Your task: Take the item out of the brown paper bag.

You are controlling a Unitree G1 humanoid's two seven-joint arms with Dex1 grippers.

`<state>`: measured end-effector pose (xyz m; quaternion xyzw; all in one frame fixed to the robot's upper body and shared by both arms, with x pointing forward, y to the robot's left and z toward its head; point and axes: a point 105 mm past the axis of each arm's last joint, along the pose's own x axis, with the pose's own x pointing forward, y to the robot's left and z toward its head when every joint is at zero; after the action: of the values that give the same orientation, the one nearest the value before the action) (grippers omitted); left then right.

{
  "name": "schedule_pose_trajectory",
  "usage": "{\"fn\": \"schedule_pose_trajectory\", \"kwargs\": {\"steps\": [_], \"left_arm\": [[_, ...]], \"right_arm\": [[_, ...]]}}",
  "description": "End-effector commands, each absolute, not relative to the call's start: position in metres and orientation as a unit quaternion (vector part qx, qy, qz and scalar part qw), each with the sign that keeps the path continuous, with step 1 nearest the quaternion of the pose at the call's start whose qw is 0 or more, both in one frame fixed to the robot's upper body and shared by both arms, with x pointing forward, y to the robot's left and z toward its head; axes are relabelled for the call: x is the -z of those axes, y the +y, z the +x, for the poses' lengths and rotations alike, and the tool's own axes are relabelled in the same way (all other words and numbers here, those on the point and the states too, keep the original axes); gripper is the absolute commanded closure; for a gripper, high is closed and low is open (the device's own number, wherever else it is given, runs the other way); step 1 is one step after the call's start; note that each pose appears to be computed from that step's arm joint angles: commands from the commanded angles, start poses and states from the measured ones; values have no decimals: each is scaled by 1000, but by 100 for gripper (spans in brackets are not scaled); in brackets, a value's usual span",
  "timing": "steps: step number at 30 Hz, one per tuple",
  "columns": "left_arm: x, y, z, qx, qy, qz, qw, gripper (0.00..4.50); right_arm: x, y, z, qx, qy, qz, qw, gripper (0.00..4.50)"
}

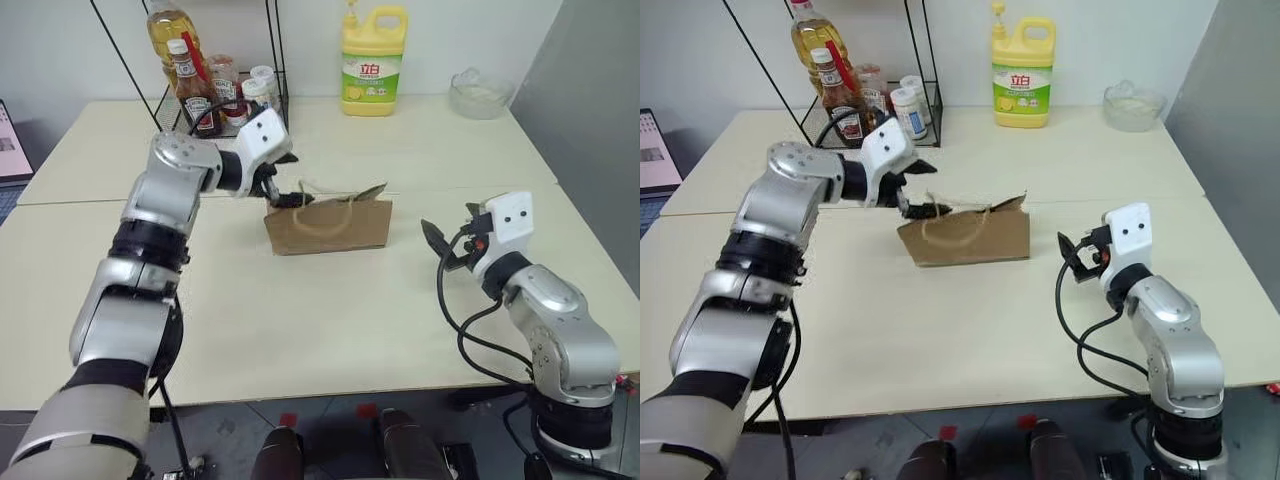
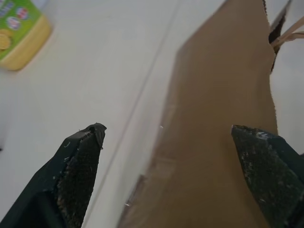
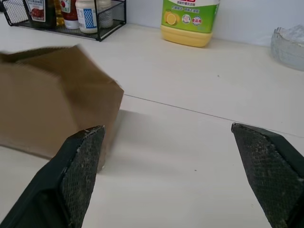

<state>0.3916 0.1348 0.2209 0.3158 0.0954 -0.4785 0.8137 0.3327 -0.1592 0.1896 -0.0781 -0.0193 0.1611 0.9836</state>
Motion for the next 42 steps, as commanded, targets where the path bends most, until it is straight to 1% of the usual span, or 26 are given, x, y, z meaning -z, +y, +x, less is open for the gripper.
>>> {"fn": "schedule_pose_trajectory", "kwargs": {"steps": [1, 6, 9, 13, 15, 19, 23, 28, 33, 37, 39, 42], "left_arm": [[-203, 133, 366, 494, 124, 316, 800, 0], [-183, 137, 342, 486, 154, 298, 807, 0], [-181, 139, 337, 480, 158, 299, 810, 0], [-177, 141, 329, 487, 164, 311, 799, 0], [-175, 141, 324, 501, 157, 332, 783, 0], [-185, 141, 317, 529, 132, 362, 756, 0], [-201, 145, 317, 546, 106, 386, 736, 0], [-208, 147, 306, 594, 93, 402, 691, 0], [-206, 141, 294, 631, 50, 445, 633, 0], [-191, 131, 279, 673, 14, 467, 574, 0], [-180, 130, 277, 684, 4, 486, 544, 0], [-168, 128, 276, 696, -14, 503, 512, 0]], "right_arm": [[-204, -164, 336, -160, -49, -78, 983, 3], [-201, -167, 339, -161, -47, -79, 983, 3], [-198, -168, 340, -163, -44, -81, 982, 3], [-194, -170, 340, -169, -39, -85, 981, 3], [-194, -170, 340, -171, -39, -86, 981, 3], [-189, -172, 335, -178, -33, -97, 979, 3], [-182, -167, 327, -200, -23, -105, 974, 3], [-175, -162, 320, -225, -11, -115, 967, 3], [-174, -160, 318, -240, -8, -122, 963, 3], [-170, -153, 306, -288, 1, -143, 947, 3], [-166, -150, 298, -318, 9, -155, 935, 3], [-161, -148, 289, -354, 19, -171, 919, 3]]}}
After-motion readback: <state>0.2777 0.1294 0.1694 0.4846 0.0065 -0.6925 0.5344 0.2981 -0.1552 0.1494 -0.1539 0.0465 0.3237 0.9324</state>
